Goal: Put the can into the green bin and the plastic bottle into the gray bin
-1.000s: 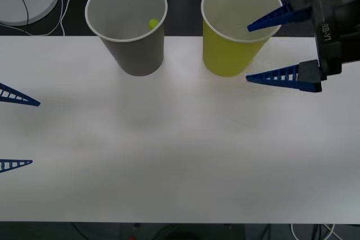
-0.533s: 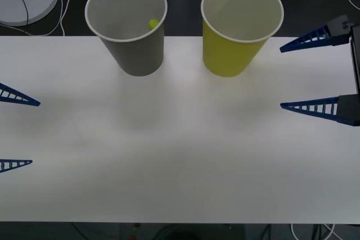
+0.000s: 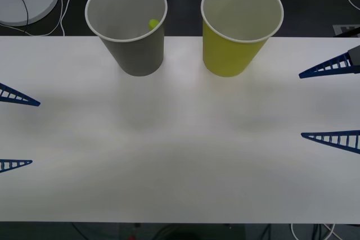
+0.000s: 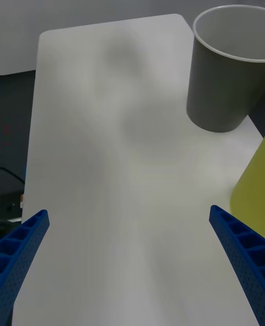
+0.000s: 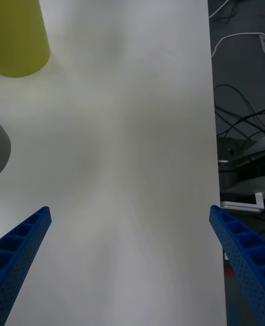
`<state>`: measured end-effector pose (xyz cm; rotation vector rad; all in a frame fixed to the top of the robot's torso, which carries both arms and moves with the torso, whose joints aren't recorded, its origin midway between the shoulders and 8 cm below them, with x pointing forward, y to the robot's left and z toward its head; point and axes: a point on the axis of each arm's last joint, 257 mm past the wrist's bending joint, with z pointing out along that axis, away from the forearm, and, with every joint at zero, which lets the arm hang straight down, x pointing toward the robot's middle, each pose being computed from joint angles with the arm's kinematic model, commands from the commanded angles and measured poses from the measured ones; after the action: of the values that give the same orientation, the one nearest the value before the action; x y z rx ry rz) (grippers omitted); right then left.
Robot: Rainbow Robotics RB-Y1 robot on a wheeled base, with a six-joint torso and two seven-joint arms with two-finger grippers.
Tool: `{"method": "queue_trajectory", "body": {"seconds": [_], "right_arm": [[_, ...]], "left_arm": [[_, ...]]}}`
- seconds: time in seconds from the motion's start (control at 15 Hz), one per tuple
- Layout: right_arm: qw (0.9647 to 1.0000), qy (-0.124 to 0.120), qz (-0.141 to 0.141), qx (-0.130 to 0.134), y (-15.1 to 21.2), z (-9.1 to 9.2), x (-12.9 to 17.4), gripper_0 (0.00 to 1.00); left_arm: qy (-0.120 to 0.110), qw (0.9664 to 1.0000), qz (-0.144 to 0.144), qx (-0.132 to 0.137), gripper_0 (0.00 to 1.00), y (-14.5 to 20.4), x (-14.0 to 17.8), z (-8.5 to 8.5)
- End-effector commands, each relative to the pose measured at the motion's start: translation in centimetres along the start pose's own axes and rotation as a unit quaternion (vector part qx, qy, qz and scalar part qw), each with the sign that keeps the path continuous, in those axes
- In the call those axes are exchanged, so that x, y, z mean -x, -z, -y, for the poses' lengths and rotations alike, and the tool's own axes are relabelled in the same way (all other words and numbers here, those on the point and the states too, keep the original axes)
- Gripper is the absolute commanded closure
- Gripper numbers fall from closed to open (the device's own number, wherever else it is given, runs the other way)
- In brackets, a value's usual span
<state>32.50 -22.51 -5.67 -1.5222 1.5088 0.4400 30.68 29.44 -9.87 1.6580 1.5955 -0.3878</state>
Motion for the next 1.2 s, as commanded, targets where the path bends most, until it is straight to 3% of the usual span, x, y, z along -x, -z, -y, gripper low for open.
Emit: {"method": "queue_trajectory", "body": {"seconds": [0.07,0.6,1.2], "right_arm": [[1.0000,0.006,-0.006,-0.001,0.4,-1.0,-0.5,0.00],[0.9999,0.006,-0.007,0.008,0.8,-2.5,-1.2,0.00],[0.9999,0.009,-0.008,0.005,1.0,-2.3,-1.6,0.00]], "left_arm": [[0.000,1.0000,0.000,0.000,0.00,0.0,0.0,0.0],[0.000,1.0000,0.000,0.000,0.00,0.0,0.0,0.0],[0.000,1.0000,0.000,0.000,0.00,0.0,0.0,0.0]]}}
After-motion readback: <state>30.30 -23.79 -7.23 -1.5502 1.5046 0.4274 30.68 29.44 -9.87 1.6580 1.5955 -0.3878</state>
